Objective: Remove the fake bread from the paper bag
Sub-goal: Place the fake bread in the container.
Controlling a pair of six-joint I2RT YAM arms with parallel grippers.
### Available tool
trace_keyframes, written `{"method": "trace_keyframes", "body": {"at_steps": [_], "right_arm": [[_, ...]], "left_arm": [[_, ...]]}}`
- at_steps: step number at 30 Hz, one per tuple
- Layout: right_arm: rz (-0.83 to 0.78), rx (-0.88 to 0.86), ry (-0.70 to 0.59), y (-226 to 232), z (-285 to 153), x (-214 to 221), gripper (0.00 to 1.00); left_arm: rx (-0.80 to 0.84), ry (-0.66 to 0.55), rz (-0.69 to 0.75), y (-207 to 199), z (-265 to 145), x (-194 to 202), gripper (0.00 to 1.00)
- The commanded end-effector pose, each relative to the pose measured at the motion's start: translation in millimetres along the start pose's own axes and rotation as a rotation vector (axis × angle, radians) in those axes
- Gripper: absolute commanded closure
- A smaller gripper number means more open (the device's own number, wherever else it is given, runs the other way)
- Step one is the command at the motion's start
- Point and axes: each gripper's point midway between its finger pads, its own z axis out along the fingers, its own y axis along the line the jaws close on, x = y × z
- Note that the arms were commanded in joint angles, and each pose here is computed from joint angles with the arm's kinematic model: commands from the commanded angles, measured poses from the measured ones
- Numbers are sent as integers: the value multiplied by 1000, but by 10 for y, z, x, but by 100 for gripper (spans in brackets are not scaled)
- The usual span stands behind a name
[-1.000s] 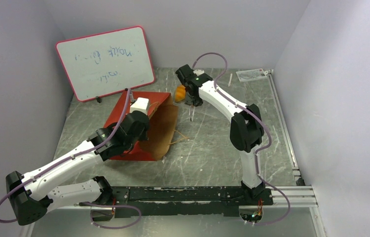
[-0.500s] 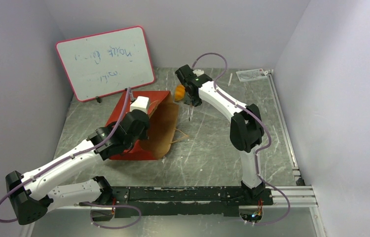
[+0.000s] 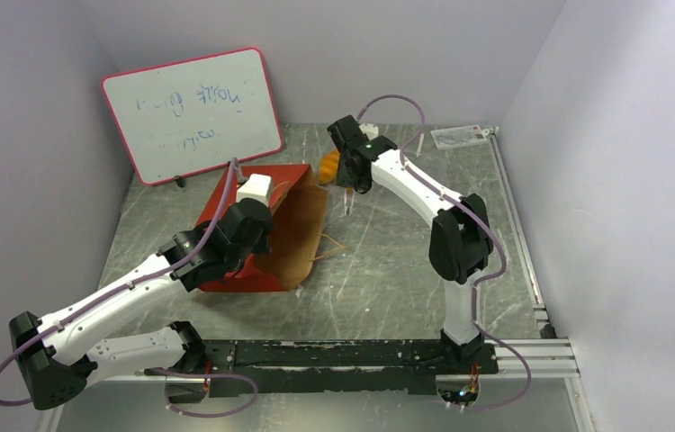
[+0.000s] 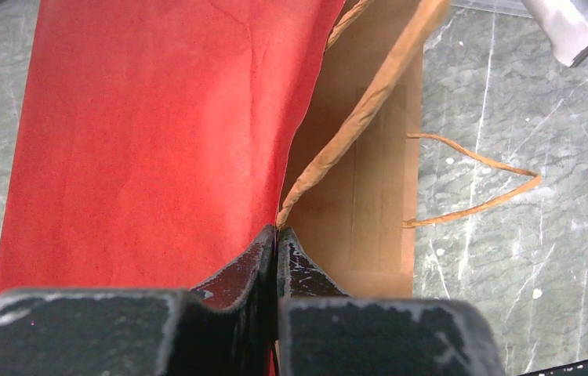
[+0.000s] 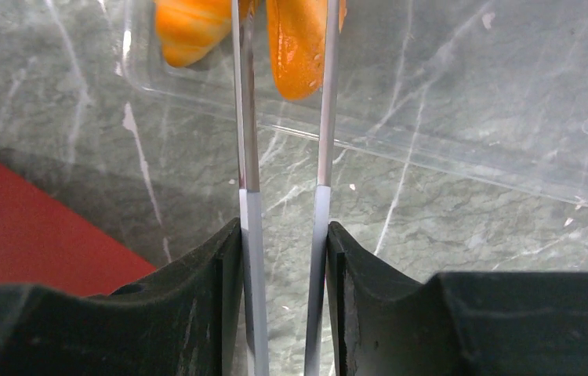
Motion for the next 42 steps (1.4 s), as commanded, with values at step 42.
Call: {"method": "trace_keyframes", "body": {"at_steps": [42], "right_arm": [[143, -297, -176, 26, -1172, -205, 61]], "left_arm": [[-49, -82, -13, 137, -231, -407, 93]]}}
